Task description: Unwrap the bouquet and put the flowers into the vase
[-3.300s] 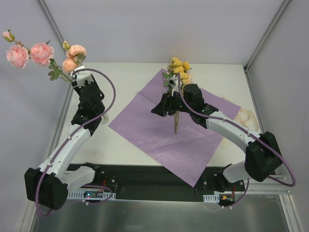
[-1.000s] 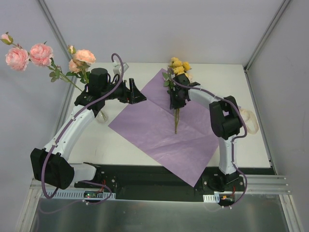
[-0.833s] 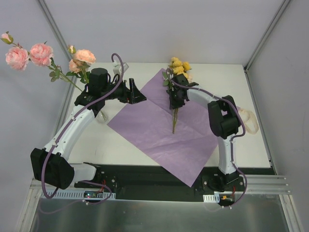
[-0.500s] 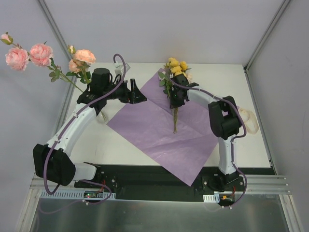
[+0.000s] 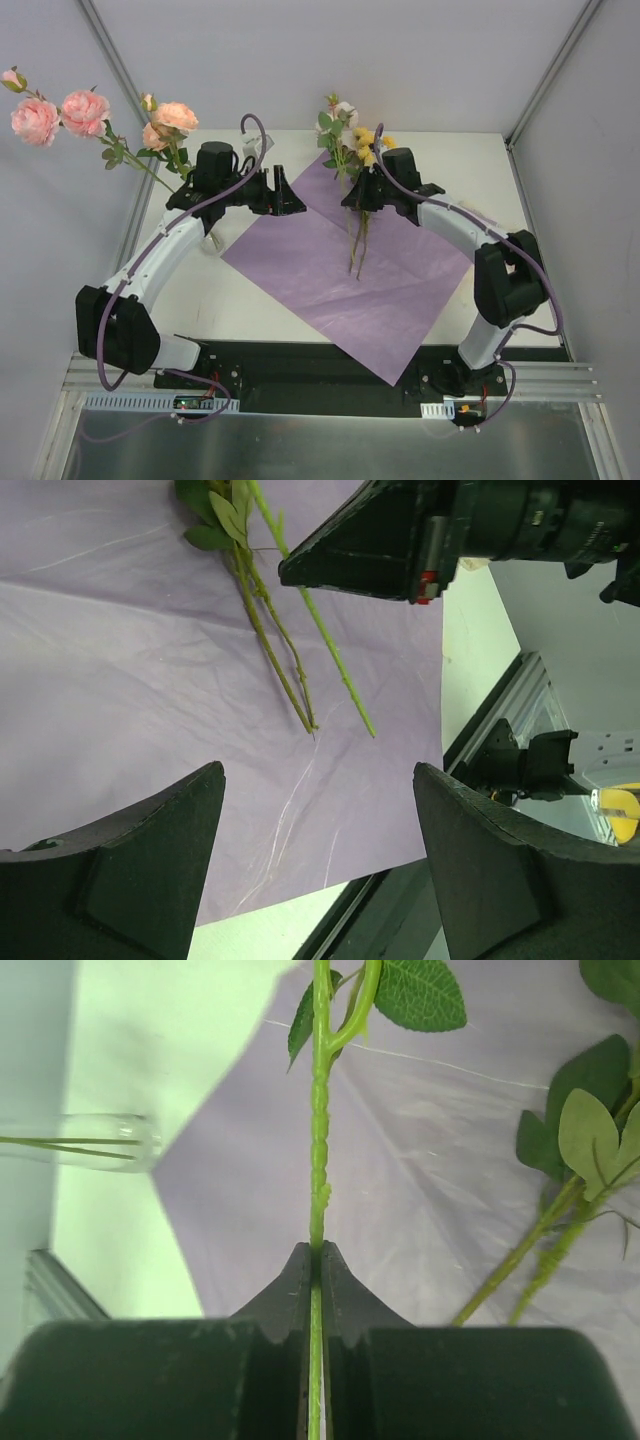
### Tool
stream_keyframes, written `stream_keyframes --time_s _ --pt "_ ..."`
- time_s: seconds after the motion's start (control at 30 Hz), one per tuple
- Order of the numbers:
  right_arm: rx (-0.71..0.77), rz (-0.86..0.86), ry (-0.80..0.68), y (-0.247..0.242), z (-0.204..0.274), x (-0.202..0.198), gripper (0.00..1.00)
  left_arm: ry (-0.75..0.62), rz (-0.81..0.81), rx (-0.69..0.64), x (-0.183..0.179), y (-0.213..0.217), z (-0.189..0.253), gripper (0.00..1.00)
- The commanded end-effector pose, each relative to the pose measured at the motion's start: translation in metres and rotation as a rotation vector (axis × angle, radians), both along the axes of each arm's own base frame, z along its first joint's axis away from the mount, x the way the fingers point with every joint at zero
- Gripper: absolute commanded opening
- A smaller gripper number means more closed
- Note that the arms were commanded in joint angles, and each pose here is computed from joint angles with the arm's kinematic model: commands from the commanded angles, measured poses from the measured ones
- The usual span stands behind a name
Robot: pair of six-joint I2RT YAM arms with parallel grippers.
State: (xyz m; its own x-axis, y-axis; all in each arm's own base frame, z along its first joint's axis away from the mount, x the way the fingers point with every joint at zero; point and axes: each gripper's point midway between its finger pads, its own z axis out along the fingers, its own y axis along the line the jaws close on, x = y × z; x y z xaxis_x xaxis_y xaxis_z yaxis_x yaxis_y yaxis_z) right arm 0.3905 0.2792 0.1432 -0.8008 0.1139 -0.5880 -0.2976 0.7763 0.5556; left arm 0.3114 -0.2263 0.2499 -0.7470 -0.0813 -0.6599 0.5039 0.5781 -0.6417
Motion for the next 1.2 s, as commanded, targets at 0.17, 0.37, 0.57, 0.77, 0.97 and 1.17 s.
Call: stream_keyframes --time_s 0.17,0.37,0.57,0.77,0.97,1.17 --pt "0.281 0.08 -0.185 0.018 0.076 -0.019 0.01 0.049 -0.08 -0.029 -0.006 -0.019 -0.009 0.75" --pt "0.301 0.175 -0.29 0.016 0.08 -0.048 0.01 0.018 -0.138 -0.041 -0.016 -0.033 -0.005 0.69" --pt "0.263 0.251 -0.461 0.016 0.103 -0.079 0.01 0.053 -0.08 -0.14 -0.013 -0.044 0.009 0.63" --pt "0.248 0.315 -0.586 0.023 0.126 -0.111 0.01 -0.004 -0.005 -0.25 -0.002 -0.056 0.045 0.68" --pt "0.263 0.34 -0.626 0.022 0.139 -0.126 0.01 -0.107 0.061 -0.36 -0.004 -0.053 0.081 0.56" --pt "0.265 0.358 -0.639 0.021 0.139 -0.134 0.01 -0.206 0.115 -0.391 -0.006 -0.046 0.105 0.54"
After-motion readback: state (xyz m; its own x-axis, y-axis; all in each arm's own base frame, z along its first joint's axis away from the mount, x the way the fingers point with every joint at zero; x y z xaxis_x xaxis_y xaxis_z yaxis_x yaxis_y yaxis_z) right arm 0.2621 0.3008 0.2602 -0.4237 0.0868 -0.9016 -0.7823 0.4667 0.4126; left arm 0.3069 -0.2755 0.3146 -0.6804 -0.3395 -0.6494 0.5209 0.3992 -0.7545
